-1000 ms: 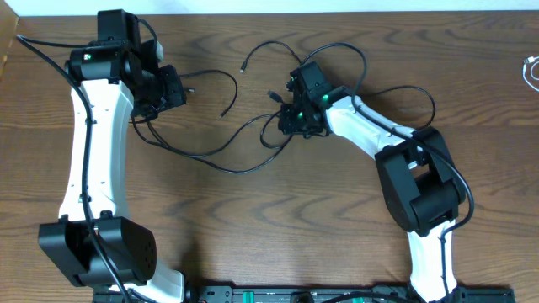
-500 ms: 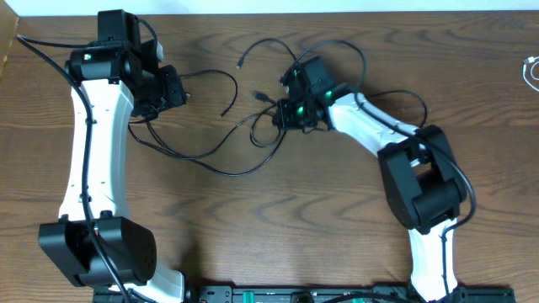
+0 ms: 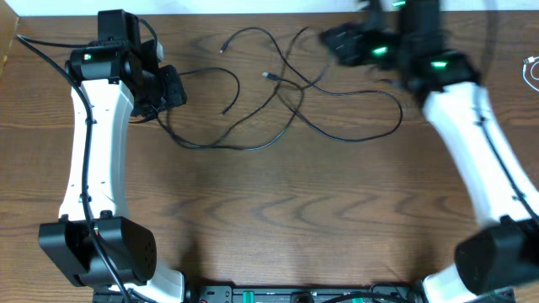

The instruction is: Untangle cables

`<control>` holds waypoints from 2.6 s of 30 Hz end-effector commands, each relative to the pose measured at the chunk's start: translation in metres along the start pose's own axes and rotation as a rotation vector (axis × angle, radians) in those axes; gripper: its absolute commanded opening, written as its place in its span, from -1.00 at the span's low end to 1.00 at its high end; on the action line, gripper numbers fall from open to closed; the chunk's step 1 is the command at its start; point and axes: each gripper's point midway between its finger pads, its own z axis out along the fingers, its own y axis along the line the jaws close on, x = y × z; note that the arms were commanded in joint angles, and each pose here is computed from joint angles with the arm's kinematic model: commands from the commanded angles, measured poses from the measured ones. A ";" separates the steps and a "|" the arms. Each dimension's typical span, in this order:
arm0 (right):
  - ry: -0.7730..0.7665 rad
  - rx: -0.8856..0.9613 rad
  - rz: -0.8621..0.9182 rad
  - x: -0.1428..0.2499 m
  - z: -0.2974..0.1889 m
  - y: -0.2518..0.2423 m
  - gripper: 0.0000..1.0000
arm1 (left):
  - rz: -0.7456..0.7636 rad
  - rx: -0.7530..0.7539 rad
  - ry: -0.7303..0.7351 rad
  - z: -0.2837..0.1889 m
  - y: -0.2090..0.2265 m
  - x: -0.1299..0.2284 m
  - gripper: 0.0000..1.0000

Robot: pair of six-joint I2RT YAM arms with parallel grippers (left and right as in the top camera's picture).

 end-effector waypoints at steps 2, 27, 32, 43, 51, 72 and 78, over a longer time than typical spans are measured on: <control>-0.156 0.074 0.020 -0.046 -0.064 -0.030 -0.98 | -0.007 -0.002 0.028 0.008 0.002 0.005 -0.12; -0.197 0.080 -0.025 -0.062 -0.110 -0.003 -0.98 | 0.354 0.224 -0.111 0.013 -0.108 -0.007 0.00; -0.356 0.079 -0.156 -0.115 -0.154 0.027 -0.98 | 0.375 0.241 -0.153 0.011 -0.118 -0.014 0.03; -0.835 0.244 -0.449 -0.203 -0.359 0.119 -0.98 | 0.373 0.237 -0.141 0.013 -0.116 -0.012 0.03; -0.941 0.430 -0.261 -0.202 -0.438 0.065 -0.98 | 0.392 0.211 -0.005 0.042 -0.109 0.011 0.03; -0.745 0.493 -0.010 -0.182 -0.409 -0.051 -0.98 | 0.974 0.517 0.191 0.151 -0.274 0.159 0.14; -0.719 0.503 0.006 -0.176 -0.406 -0.055 -0.98 | 1.095 0.574 0.178 0.176 -0.316 0.205 0.15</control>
